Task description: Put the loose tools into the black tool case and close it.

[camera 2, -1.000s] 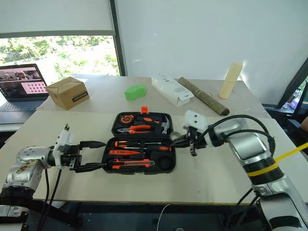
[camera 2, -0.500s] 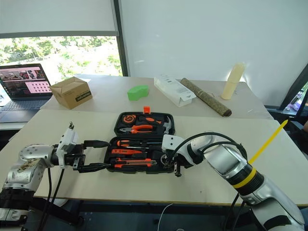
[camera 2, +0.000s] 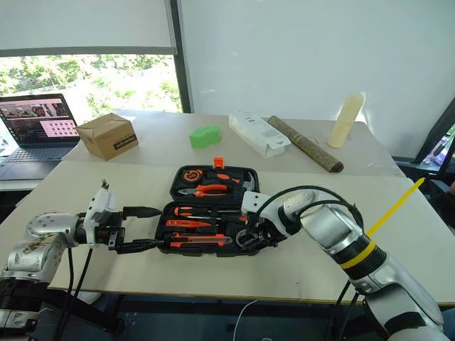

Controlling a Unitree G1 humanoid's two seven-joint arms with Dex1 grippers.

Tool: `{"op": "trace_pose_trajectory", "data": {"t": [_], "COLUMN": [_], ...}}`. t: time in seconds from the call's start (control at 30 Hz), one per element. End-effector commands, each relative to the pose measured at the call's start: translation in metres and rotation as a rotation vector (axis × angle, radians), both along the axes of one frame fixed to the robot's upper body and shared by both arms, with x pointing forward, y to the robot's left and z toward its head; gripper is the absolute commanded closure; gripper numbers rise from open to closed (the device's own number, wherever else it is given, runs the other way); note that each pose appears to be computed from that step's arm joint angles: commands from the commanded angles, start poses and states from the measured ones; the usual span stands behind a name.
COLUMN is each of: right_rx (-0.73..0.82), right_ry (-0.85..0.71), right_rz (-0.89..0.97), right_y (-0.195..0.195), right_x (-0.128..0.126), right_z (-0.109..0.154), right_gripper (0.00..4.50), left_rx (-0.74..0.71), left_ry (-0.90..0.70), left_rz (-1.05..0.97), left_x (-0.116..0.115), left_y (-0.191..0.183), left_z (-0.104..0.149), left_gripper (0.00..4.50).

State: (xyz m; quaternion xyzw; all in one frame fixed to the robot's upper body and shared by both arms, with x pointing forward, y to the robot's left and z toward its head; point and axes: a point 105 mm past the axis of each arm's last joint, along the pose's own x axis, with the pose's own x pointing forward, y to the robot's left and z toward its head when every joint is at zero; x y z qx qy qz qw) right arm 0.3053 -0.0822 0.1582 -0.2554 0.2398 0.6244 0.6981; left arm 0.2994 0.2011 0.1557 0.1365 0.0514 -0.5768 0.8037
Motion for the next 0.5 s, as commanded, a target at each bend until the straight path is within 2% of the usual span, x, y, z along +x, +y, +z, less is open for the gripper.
{"op": "trace_pose_trajectory", "data": {"t": [0.03, 0.1, 0.17, 0.27, 0.37, 0.4, 0.43, 0.47, 0.5], "right_rx": [0.113, 0.139, 0.161, 0.165, 0.125, 0.119, 0.116, 0.115, 0.112], "right_ry": [-0.048, -0.097, -0.196, -0.305, -0.465, -0.511, -0.542, -0.562, -0.592], "right_rz": [0.046, -0.015, -0.163, -0.35, -0.476, -0.503, -0.527, -0.541, -0.554], "right_y": [-0.014, -0.03, -0.048, -0.07, -0.083, -0.084, -0.084, -0.083, -0.082], "right_x": [-0.009, -0.003, 0.016, 0.036, 0.054, 0.058, 0.063, 0.066, 0.07], "right_z": [0.031, 0.032, 0.027, 0.014, 0.001, -0.001, -0.006, -0.01, -0.013], "right_gripper": [1.59, 1.59, 1.59, 2.25, 3.38, 3.72, 3.97, 4.42, 4.5], "left_rx": [-0.017, -0.044, -0.06, -0.02, -0.047, -0.062, -0.063, -0.062, -0.048], "left_ry": [-0.05, -0.062, -0.078, -0.087, -0.069, -0.06, -0.059, -0.06, -0.051], "left_rz": [0.047, 0.11, 0.229, 0.482, 0.639, 0.668, 0.698, 0.718, 0.738], "left_x": [0.0, 0.006, 0.017, 0.041, 0.054, 0.057, 0.062, 0.065, 0.069], "left_y": [0.008, 0.015, 0.028, 0.06, 0.08, 0.082, 0.082, 0.081, 0.08], "left_z": [0.016, 0.022, 0.024, 0.015, 0.009, 0.007, 0.004, 0.002, -0.003], "left_gripper": [0.0, 0.0, 0.0, 0.66, 1.83, 2.27, 2.52, 2.98, 3.26]}}
